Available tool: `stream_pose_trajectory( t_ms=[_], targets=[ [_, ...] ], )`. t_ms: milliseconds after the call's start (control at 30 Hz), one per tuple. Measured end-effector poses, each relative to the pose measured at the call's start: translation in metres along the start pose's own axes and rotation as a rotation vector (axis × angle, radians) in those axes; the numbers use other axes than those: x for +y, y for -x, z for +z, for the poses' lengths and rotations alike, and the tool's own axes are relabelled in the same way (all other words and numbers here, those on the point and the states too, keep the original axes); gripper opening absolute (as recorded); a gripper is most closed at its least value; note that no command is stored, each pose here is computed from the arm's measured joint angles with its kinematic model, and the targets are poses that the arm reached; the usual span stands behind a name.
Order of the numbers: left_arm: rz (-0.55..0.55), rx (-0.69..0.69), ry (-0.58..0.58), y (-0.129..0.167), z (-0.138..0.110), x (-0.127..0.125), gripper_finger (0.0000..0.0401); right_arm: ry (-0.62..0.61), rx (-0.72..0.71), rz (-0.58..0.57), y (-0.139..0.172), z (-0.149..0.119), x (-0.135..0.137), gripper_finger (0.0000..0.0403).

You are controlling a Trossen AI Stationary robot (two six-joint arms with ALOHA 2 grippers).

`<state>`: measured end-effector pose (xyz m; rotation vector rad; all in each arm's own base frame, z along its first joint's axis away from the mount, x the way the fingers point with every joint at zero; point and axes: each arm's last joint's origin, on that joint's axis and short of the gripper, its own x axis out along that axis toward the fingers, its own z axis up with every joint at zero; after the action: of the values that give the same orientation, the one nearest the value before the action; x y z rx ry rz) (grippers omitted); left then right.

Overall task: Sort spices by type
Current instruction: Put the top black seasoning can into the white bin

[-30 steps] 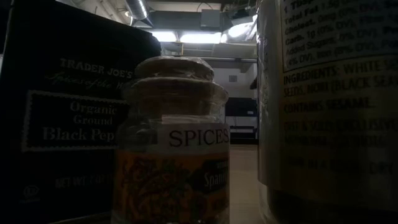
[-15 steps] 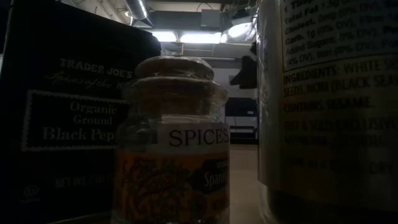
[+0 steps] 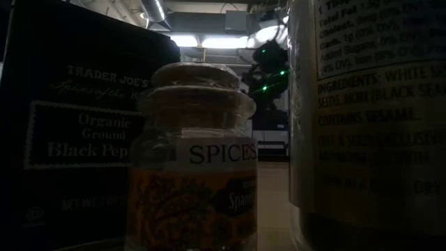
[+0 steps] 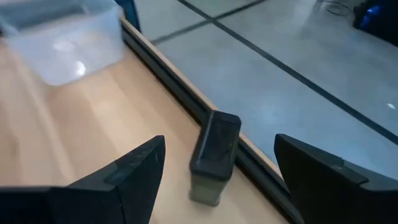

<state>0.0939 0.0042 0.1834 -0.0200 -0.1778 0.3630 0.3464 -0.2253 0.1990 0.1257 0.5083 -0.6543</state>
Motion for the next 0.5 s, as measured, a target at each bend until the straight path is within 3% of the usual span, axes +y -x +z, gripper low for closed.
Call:
stream_pose_trajectory(
  t_ms=[500],
  targets=[
    [-0.001, 0.015, -0.007, 0.0, -0.002, 0.0, 0.0161, 0.02, 0.09, -0.096, -0.038, -0.027, 0.001, 0.0301]
  ],
)
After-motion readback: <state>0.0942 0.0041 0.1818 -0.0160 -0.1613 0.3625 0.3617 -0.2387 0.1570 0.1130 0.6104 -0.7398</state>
